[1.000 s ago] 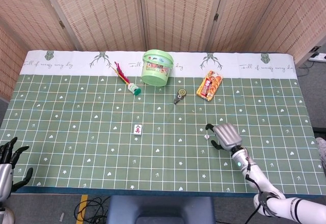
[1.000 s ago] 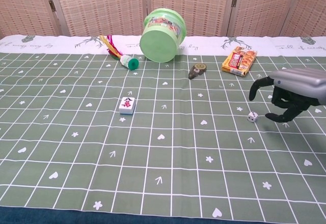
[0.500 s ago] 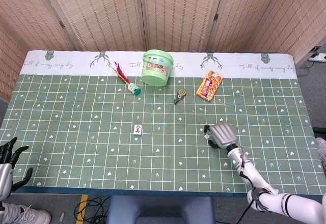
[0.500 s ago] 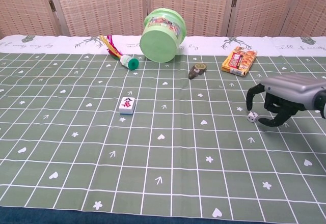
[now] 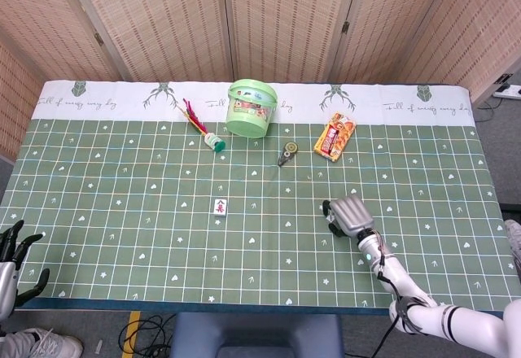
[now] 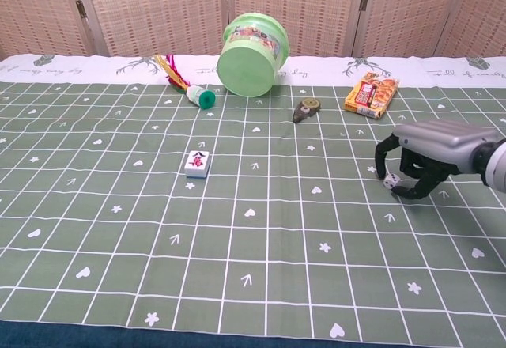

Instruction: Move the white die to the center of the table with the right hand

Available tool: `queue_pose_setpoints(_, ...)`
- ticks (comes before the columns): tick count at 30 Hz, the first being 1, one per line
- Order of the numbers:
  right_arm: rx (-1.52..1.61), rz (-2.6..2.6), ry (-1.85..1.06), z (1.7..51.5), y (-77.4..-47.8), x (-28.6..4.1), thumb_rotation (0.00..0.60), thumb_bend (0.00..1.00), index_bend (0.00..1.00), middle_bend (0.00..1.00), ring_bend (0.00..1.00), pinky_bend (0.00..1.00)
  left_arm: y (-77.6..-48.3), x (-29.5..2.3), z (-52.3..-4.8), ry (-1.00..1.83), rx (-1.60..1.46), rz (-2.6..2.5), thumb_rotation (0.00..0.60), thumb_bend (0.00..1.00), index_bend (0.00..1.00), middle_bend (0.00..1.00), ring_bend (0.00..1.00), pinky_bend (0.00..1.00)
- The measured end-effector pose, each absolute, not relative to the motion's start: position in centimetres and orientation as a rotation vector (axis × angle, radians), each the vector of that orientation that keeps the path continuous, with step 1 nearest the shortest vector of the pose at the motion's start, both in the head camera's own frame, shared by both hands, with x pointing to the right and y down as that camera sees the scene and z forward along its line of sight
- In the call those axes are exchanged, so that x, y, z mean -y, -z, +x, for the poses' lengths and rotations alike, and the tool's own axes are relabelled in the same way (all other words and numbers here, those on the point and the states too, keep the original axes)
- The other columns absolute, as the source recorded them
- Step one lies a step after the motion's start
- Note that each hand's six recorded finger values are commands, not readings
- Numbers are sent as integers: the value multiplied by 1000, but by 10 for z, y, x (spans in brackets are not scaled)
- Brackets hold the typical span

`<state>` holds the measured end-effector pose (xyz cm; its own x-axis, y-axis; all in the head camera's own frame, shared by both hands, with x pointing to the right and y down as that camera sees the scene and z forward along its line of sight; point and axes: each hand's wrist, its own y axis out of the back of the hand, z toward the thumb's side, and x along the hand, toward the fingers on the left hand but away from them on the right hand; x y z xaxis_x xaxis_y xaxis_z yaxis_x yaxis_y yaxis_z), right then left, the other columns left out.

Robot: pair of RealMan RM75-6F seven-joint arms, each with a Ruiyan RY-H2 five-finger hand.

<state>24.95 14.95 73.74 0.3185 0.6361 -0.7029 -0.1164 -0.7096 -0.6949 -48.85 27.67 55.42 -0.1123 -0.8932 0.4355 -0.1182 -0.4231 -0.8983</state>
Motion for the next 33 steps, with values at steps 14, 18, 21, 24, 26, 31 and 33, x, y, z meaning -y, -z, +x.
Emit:
queue_pose_setpoints(14,487,-1909,-1463,257,-738,-146,600,316,627,948,1000,959,-556,-277,-490,1604,-1133,-1540,600,387,234,17,25,92)
queue_pose_setpoints(18,516,-1900,-1456,261,-730,-143,600,318,659,948,1000,959,-556,-277,-490,1604,-1133,-1541,600,386,234,17,25,92)
queue_pose_setpoints(21,549,-1900,-1434,262,-721,-139,600,319,659,951,1000,960,-556,-277,-489,1600,-1133,-1543,600,386,234,17,25,92)
queue_pose_setpoints(24,640,-1901,-1370,259,-705,-131,600,319,658,954,1000,959,-555,-278,-488,1597,-1132,-1545,600,387,234,17,25,92)
queue_pose_setpoints(26,732,-1898,-1292,257,-690,-124,600,318,602,955,1000,959,-555,-278,-487,1596,-1132,-1545,600,386,234,17,25,92)
queue_pose_setpoints(31,977,-1870,-1065,261,-646,-107,600,314,97,948,1000,959,-553,-276,-487,1587,-1135,-1544,600,387,234,17,25,92)
queue_pose_setpoints(33,1033,-1855,-1012,266,-634,-105,600,314,15,948,1000,959,-553,-276,-486,1586,-1132,-1547,600,387,234,17,25,92)
